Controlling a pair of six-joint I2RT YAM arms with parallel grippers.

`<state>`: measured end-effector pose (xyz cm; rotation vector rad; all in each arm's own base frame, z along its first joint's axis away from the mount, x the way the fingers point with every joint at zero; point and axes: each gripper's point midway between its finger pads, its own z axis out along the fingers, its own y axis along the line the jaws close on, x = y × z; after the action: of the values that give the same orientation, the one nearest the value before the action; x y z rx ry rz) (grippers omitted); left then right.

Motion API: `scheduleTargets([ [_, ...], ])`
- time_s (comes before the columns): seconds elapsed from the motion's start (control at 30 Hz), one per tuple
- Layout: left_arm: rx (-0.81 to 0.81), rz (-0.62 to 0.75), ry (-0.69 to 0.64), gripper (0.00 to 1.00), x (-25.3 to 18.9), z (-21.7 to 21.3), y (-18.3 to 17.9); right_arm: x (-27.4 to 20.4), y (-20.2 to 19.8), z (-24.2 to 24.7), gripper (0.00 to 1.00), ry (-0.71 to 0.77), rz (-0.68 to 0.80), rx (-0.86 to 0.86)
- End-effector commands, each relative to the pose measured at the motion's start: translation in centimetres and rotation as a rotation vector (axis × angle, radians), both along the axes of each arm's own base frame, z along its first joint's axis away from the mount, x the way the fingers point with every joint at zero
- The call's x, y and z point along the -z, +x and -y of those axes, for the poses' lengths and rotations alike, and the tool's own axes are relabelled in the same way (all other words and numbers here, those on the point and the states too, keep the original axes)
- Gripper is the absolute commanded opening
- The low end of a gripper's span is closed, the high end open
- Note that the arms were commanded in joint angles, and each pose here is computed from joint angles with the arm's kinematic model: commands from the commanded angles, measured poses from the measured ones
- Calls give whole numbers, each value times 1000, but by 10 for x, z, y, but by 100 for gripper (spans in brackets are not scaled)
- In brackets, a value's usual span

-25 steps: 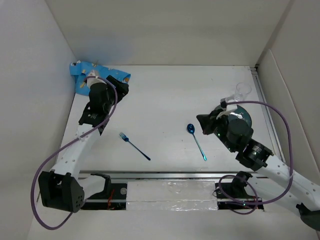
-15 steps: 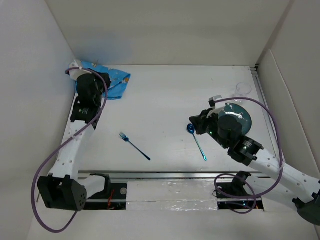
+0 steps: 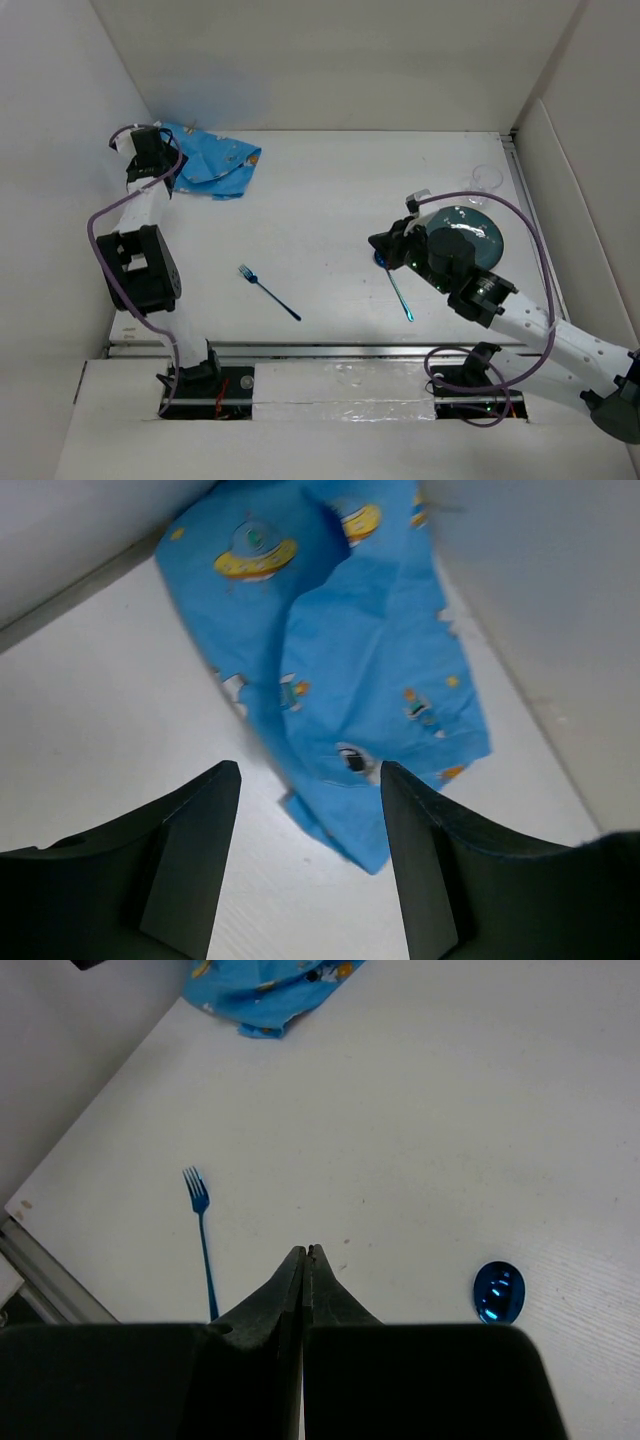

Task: Set the dinner table for one person

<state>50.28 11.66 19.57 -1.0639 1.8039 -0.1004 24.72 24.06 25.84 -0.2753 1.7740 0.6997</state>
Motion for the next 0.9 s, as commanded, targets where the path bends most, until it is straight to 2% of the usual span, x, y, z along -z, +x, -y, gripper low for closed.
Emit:
scheduleTargets([
  [0.0,42,-7,-3,56,2,-19,20,-5,3,-9,0,17,21,-32],
  [0.07,92,-75,1,55,25,-18,28,0,4,-11,0,19,18,-36],
  [0.13,177,-104,-45,55,46,-1,43,7,6,-12,6,8,-2,-27],
  [0.17,197,-101,-50,56,51,2,47,10,8,-12,10,5,-3,-21],
  [0.2,219,-107,-65,57,62,11,48,11,11,-16,19,13,5,-26],
  [0.3,257,-72,-80,62,70,28,52,16,10,-24,32,-10,-11,-54],
  [0.43,298,-47,-125,63,81,37,62,24,15,-35,34,-26,-27,-76],
  [0.63,323,-28,-168,46,89,45,66,30,16,-41,34,-28,-51,-89],
  [0.7,315,-41,-170,45,93,44,64,27,17,-41,34,-17,-48,-83],
  [0.87,287,-72,-198,34,105,44,57,19,21,-37,34,-21,-32,-53],
])
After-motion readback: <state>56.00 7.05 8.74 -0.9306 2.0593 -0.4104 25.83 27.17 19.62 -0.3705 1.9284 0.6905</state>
